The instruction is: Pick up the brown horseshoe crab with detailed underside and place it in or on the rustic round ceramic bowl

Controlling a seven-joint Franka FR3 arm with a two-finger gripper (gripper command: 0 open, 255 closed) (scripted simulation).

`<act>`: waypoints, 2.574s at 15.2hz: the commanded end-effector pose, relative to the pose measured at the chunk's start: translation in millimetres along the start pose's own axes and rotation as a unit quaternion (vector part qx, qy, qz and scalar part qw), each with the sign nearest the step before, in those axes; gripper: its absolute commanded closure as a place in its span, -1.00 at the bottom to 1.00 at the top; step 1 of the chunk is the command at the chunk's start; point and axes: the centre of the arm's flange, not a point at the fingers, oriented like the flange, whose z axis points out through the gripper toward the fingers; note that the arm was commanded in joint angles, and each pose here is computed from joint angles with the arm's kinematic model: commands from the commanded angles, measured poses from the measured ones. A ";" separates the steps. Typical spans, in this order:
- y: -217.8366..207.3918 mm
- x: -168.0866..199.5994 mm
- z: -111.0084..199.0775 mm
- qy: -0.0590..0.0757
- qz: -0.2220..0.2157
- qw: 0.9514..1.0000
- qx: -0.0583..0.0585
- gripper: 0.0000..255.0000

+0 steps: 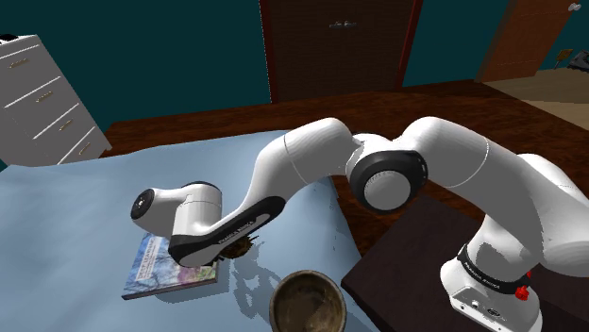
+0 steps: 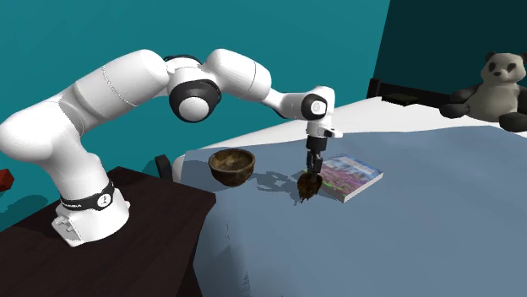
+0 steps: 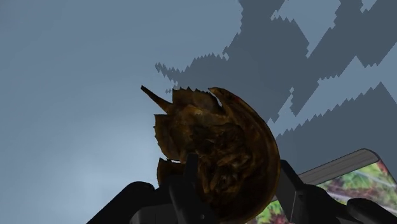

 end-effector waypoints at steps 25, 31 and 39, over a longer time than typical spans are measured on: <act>43.3 -14.4 -125.2 -0.001 0.000 1.000 -0.001 1.00; 72.3 -7.2 -62.4 -0.052 0.115 0.986 0.104 -1.00; 74.6 -10.9 -6.6 -0.078 0.173 0.969 0.156 -1.00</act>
